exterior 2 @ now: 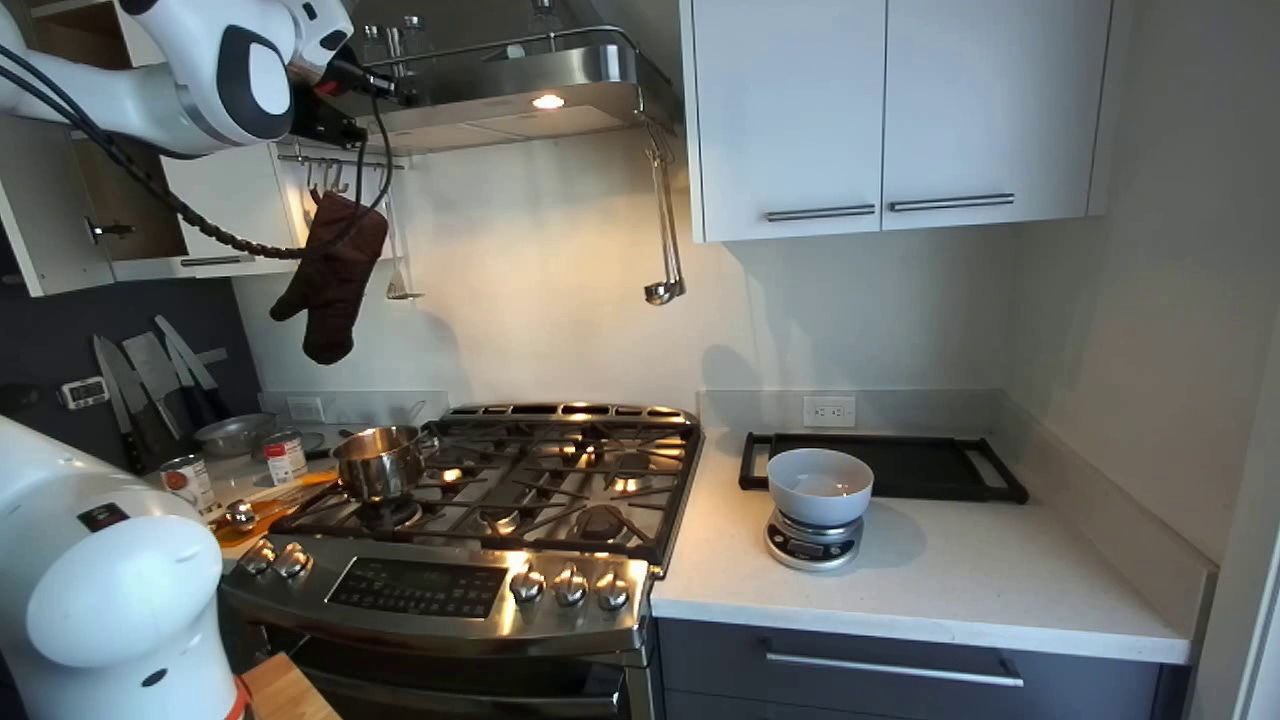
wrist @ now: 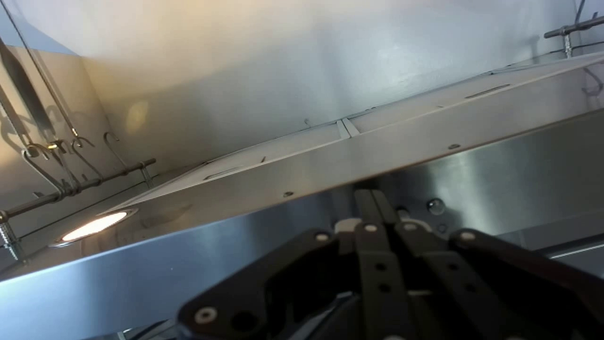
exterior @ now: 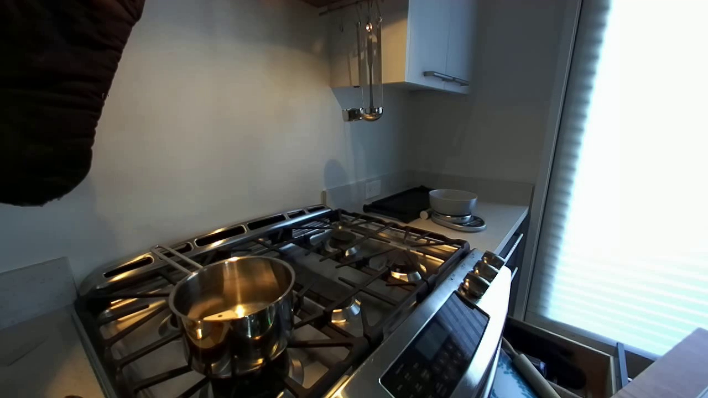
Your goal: Push a button on the range hood
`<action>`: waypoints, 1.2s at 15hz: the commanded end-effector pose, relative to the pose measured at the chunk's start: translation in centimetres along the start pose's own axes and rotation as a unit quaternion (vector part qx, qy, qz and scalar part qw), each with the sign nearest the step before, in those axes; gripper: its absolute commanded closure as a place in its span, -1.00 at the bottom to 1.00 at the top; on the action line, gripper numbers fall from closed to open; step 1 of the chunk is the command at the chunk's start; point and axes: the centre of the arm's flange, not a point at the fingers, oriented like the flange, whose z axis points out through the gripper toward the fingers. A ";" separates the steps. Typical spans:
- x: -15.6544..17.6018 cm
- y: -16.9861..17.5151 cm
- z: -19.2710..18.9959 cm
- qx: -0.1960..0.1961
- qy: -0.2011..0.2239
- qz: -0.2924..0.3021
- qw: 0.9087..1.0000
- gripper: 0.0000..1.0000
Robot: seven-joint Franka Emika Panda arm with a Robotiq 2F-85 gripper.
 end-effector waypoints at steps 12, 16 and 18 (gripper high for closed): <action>0.6 0.3 0.8 0.010 -0.020 -0.003 1.000 1.00; 0.5 0.3 -1.3 0.006 -0.048 0.008 0.999 1.00; 0.6 0.1 -2.2 0.005 -0.067 0.011 0.998 1.00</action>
